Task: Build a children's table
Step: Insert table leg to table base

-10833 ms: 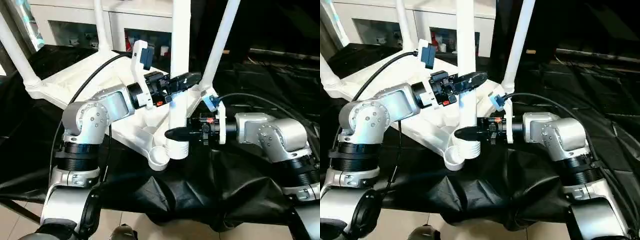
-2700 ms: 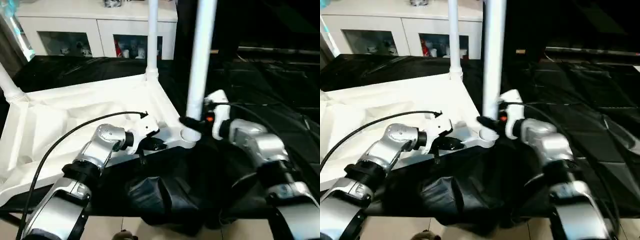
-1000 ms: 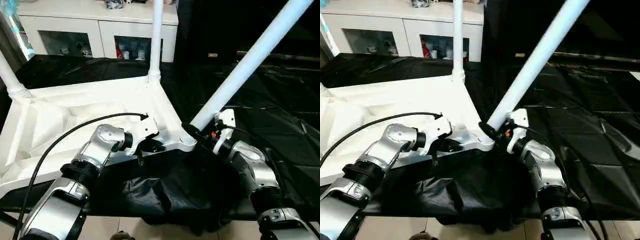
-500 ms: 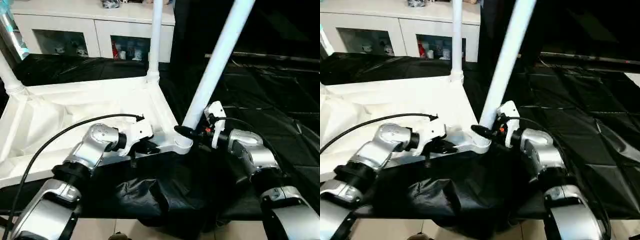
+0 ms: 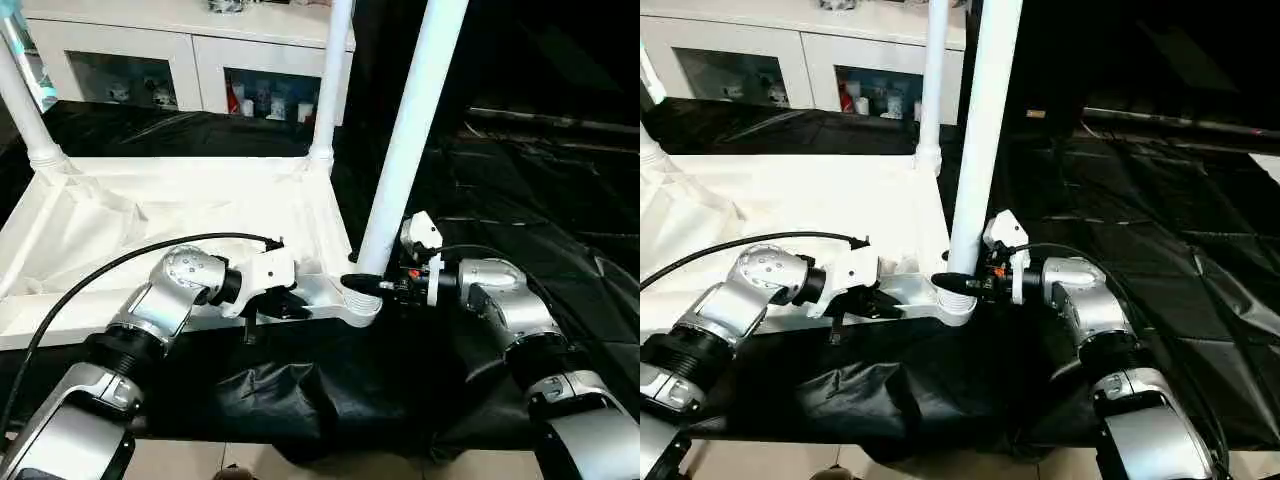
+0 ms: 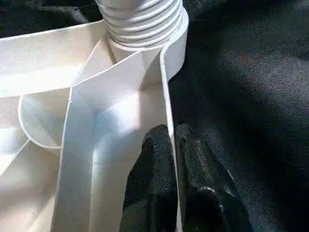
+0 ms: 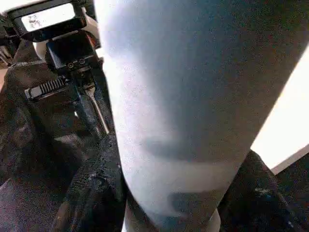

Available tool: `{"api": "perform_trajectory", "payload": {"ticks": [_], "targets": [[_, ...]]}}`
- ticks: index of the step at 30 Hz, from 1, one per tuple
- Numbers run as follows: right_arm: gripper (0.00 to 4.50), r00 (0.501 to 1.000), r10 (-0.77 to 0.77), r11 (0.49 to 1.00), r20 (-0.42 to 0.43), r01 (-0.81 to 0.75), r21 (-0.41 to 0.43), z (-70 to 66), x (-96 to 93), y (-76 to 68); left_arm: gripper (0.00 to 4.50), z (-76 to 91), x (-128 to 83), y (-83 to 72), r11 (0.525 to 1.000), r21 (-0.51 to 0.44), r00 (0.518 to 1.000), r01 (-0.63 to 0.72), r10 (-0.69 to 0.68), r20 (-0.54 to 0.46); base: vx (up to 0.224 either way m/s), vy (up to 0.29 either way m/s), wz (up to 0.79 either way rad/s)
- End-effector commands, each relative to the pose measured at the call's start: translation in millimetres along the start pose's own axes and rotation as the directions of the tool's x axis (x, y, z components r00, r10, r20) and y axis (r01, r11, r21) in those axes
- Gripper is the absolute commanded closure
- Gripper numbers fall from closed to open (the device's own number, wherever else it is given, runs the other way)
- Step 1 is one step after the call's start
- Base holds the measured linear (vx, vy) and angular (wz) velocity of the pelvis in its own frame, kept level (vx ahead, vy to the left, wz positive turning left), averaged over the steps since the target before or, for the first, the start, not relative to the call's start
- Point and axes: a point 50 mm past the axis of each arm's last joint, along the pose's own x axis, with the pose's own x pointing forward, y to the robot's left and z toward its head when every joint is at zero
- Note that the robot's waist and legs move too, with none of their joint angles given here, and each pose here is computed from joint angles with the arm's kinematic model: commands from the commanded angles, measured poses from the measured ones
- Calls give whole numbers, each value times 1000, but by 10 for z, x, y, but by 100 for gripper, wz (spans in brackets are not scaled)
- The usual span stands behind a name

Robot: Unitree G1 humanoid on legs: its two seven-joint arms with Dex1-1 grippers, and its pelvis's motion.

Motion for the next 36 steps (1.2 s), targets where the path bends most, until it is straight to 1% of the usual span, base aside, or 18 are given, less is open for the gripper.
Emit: {"api": "perform_trajectory", "payload": {"ticks": [1,4,7,8,11,13,14,16,19,21,22,24,25,27,30,35,36], "targets": [[258,984,26,992,-176,-3,128,-473,-59,132,450,104,63,-81,991,83,995,104,-104,0,0,0,0],[258,988,-5,989,-153,27,142,-474,-75,114,450,101,77,-74,992,81,995,96,-96,-1,0,0,0],[258,994,-45,978,-97,64,197,-461,-70,97,450,98,81,-57,995,70,997,74,-74,1,0,0,0],[258,995,-81,971,-65,94,222,-440,-70,74,450,95,80,-52,995,68,998,67,-68,0,0,0,0],[258,988,-154,952,-11,152,267,-402,-85,24,450,95,79,-45,996,64,998,59,-60,3,0,0,0],[258,979,-204,933,28,185,308,-404,-115,8,450,93,77,-42,997,57,999,51,-51,6,0,0,0],[258,977,-210,930,34,189,315,-415,-130,14,450,92,77,-42,997,56,999,50,-51,7,0,0,0],[258,977,-210,930,34,189,315,-432,-141,28,450,92,73,-38,997,56,999,47,-48,5,0,0,0],[258,977,-210,929,36,187,320,-506,-162,106,450,100,68,-9,998,53,1000,28,-28,5,0,0,0],[258,977,-209,929,36,187,320,-520,-161,124,450,103,68,-2,998,52,1000,22,-22,5,0,0,0],[258,980,-198,939,17,185,290,-564,-127,197,450,101,62,24,999,50,1000,-1,1,1,0,0,0],[258,982,-189,949,-2,183,257,-581,-103,233,450,99,60,30,999,48,1000,-8,8,1,0,0,0],[258,984,-176,962,-30,178,208,-594,-72,273,450,96,57,35,999,46,1000,-13,13,1,0,0,0],[258,985,-170,968,-42,175,181,-591,-56,287,450,90,54,34,999,46,1000,-14,14,0,0,0,0],[258,984,-172,971,-37,176,162,-565,-31,310,450,80,59,32,999,38,1000,-25,25,5,0,0,0],[259,970,-242,951,16,233,202,-535,-67,292,450,58,65,31,999,27,999,-43,43,8,0,0,0],[259,960,-276,938,45,258,233,-524,-106,270,450,56,69,29,999,23,999,-48,48,11,0,0,0]]}}
